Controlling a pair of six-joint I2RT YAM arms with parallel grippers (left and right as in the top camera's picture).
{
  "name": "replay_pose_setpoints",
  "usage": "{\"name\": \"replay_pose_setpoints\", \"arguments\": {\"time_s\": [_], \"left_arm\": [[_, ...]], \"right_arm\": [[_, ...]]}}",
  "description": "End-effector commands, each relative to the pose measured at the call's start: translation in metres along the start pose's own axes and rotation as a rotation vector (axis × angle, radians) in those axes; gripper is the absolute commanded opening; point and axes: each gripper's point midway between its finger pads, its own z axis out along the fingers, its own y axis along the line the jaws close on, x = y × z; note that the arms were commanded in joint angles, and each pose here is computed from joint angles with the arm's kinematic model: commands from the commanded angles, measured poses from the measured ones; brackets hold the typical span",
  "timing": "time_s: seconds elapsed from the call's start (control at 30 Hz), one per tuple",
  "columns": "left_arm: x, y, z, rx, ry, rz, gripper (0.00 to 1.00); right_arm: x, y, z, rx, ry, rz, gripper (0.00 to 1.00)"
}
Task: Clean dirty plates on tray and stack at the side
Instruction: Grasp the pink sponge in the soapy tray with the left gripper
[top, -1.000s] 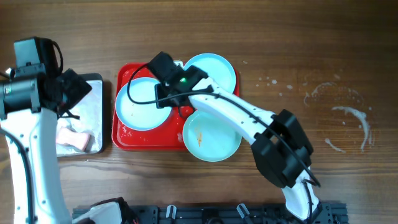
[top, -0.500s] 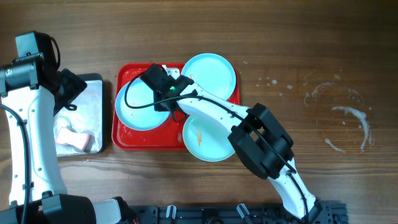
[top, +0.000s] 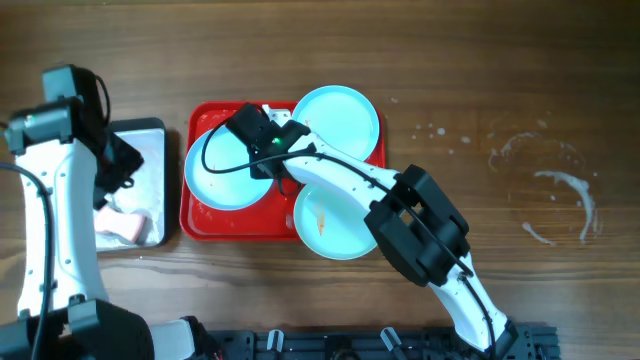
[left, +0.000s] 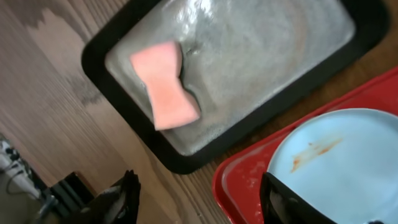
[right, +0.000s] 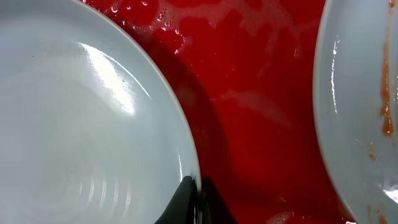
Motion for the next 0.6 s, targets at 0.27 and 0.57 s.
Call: {"name": "replay_pose_setpoints", "arguments": {"time_s": [0.27,0.57], "left_arm": [[0.022,0.023,0.069,-0.096,0.042,-0.171,0.94],[-0.011,0.054,0.104,-0.067,-0.036,-0.372,0.91]], "right_arm": [[0.009,-0.01,0.015,0.05,0.024,-0.037,0.04],[0.007,-0.008,0.015,0.044,0.017,-0.039,0.04]]}}
